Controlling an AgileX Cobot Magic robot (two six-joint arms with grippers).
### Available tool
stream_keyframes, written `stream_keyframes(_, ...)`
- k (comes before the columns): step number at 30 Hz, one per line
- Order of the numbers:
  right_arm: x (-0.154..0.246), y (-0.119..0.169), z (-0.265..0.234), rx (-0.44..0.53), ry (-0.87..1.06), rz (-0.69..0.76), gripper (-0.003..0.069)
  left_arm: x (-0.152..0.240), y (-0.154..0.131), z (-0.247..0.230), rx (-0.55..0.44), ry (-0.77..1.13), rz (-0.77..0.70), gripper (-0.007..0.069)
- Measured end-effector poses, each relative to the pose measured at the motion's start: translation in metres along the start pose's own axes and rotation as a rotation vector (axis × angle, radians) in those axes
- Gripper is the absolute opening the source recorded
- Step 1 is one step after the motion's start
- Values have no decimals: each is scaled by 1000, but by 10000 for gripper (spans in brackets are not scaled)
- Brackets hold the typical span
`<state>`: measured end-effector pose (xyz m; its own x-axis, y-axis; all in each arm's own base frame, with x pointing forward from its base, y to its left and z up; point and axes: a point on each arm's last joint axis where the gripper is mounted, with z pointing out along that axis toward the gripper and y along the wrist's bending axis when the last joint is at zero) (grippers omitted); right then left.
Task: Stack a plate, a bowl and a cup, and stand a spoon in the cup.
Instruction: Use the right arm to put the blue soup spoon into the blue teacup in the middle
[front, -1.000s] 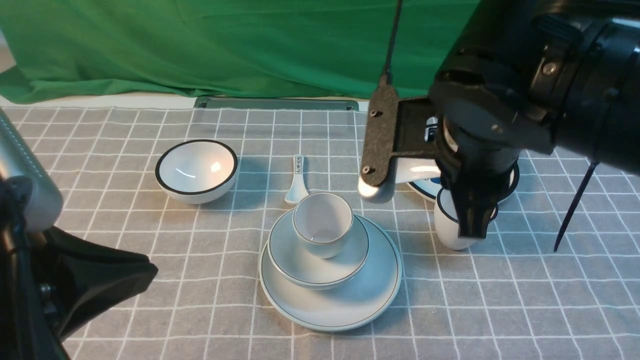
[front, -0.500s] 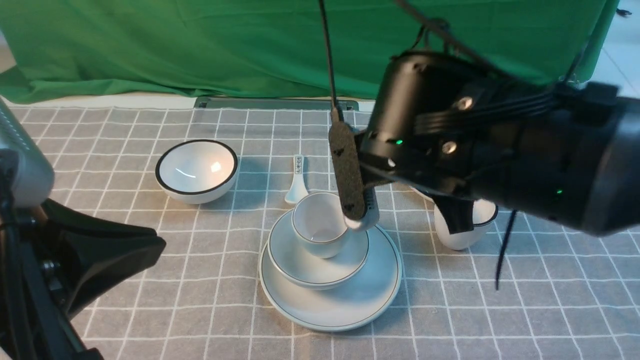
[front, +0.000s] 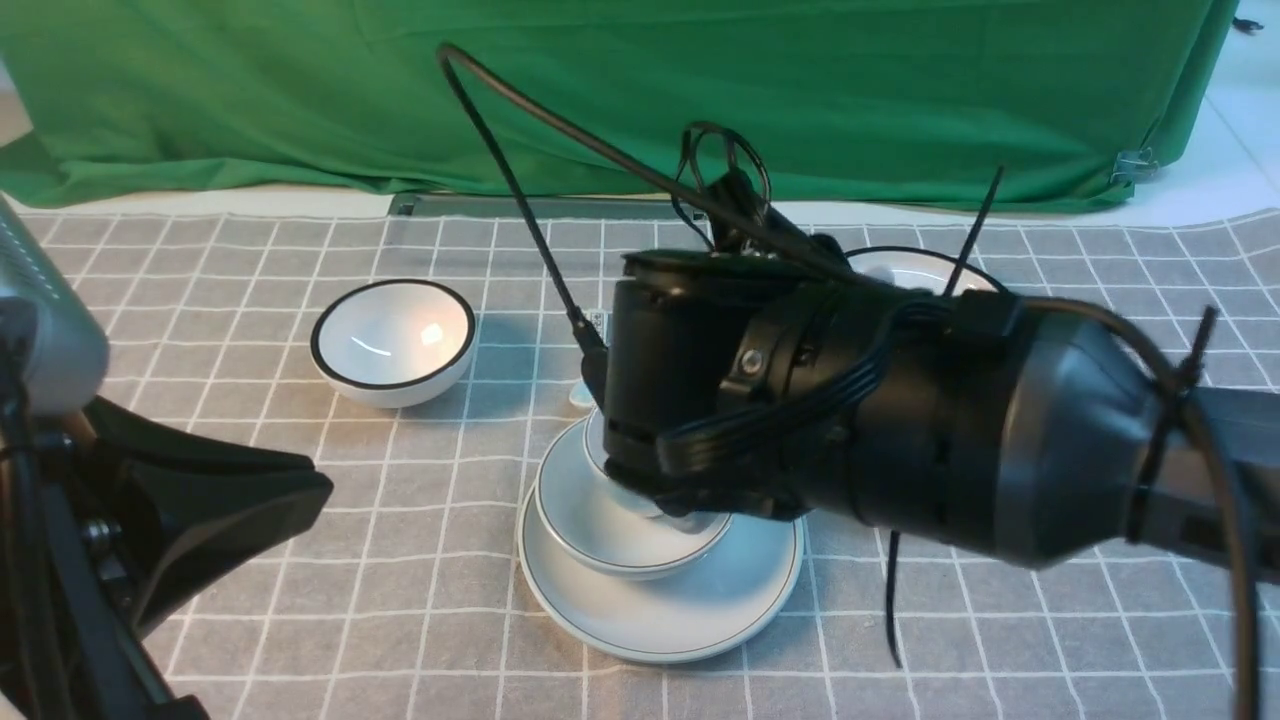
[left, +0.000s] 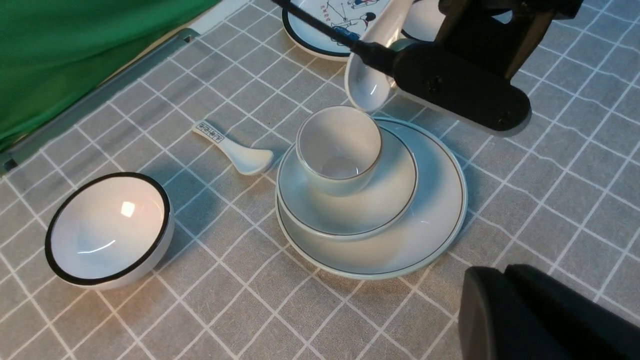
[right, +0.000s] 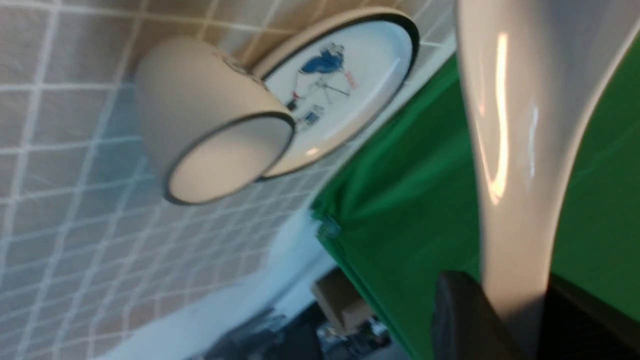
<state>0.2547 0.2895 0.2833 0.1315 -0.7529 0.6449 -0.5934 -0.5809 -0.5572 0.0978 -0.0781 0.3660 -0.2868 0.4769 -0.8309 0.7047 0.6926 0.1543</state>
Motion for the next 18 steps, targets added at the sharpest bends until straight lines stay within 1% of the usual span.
stream_keyframes(4,-13,1,10,19,42,-45,178,0,0,0,0,0,0,11)
stream_keyframes(10,-39,8,26,-3,64,-86,178,0,0,0,0,0,0,11)
stream_keyframes(13,-42,9,27,-4,64,-91,178,0,0,0,0,0,0,11)
stream_keyframes(18,-41,5,25,7,61,-56,178,0,0,0,0,0,0,11)
